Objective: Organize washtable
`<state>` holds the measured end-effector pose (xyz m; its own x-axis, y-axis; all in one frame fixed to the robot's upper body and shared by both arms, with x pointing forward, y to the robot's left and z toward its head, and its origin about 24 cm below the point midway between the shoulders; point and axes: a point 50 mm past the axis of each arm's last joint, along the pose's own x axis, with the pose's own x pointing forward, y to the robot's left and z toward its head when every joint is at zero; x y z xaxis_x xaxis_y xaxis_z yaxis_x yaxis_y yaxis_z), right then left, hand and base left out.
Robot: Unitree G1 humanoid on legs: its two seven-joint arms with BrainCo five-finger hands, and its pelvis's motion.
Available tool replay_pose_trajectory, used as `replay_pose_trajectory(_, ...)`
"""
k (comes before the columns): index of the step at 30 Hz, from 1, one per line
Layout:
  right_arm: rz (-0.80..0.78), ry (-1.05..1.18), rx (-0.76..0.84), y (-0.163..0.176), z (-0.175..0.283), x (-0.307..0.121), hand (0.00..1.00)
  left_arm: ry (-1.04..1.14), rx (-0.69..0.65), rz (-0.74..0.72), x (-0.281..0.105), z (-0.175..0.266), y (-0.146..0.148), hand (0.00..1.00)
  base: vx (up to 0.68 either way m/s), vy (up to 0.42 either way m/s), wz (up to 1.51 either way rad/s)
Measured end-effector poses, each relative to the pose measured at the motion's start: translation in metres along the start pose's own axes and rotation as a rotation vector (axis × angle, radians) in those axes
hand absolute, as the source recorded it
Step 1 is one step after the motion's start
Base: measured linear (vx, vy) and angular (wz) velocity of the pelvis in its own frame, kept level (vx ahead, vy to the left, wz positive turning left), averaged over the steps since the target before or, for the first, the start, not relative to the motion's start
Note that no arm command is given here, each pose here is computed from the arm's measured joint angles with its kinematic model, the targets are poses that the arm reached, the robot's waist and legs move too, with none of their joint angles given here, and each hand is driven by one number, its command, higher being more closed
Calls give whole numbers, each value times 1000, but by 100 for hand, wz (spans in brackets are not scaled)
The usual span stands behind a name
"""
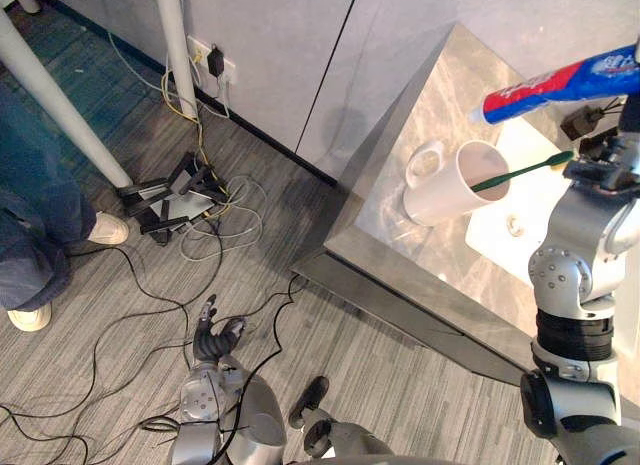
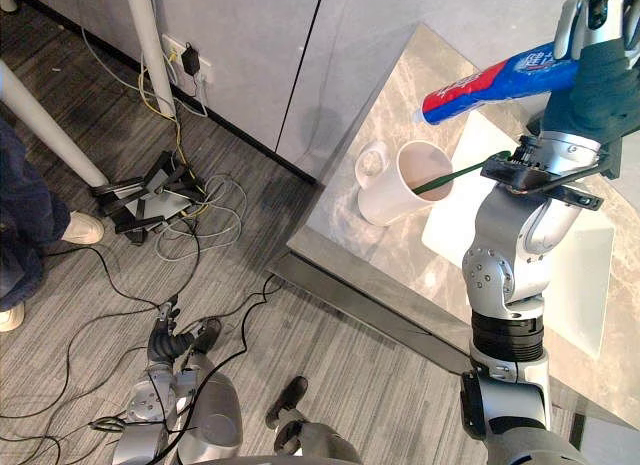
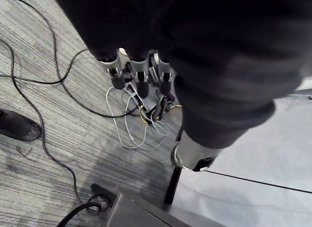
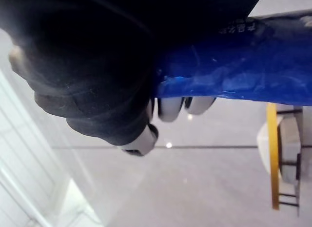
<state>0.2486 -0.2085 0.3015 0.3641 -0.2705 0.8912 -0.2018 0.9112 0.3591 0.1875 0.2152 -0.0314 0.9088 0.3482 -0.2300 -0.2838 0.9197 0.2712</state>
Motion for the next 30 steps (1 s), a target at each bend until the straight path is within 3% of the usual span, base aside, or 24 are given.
replay_pose_trajectory(15,16,-11,-74,0,4,6,100,-24,-11,-39,-1,4,-10,0,26,20,1)
replay_pose_trajectory(30,32,-66,-45,9,11,18,100,-16,-46,-59,-3,2,-16,0,3,12,-1)
